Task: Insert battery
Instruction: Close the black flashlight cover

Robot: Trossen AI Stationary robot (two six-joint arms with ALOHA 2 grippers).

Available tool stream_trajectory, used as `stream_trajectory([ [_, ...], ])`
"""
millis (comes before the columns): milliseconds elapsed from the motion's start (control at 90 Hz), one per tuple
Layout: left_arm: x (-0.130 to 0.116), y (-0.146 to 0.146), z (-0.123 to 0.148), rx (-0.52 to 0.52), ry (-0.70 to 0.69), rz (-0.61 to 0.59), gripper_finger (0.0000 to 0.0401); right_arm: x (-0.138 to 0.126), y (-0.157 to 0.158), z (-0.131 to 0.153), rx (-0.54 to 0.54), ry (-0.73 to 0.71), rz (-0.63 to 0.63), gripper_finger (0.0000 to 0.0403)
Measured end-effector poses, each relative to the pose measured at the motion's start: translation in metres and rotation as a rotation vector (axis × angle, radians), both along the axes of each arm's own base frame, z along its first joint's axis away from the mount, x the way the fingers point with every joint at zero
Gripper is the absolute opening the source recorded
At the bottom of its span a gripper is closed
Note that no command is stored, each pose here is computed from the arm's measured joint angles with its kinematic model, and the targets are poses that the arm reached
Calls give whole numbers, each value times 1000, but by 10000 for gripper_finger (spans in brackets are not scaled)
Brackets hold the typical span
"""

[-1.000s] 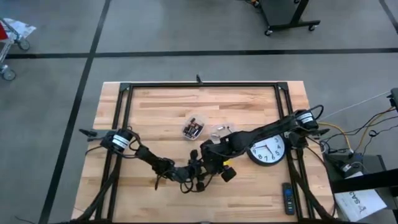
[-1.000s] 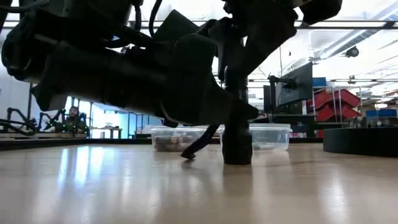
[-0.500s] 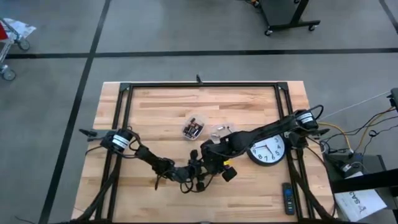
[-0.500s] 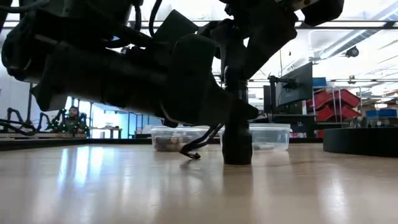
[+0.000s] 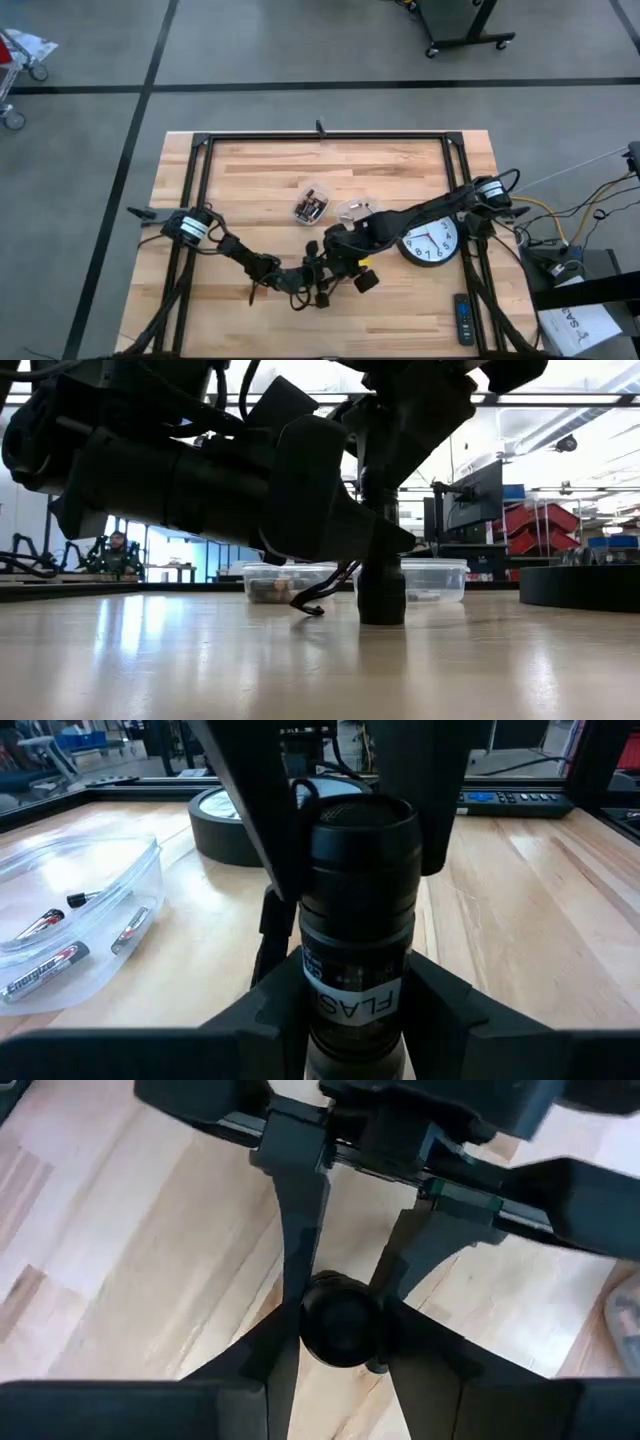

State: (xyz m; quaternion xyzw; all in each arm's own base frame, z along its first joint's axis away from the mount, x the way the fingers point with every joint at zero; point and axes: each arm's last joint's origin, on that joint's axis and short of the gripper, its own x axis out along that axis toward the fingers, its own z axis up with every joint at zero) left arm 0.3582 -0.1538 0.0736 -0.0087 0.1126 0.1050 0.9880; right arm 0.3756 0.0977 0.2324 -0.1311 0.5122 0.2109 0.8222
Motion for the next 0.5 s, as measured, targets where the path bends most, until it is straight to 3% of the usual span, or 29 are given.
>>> stream_trajectory([
  [256,0,0,1,-5,-10,2,104,0,0,-2,63,36,-212,103],
  [500,0,1,2,-39,-32,43,104,-1,1,-3,125,62,-519,111],
])
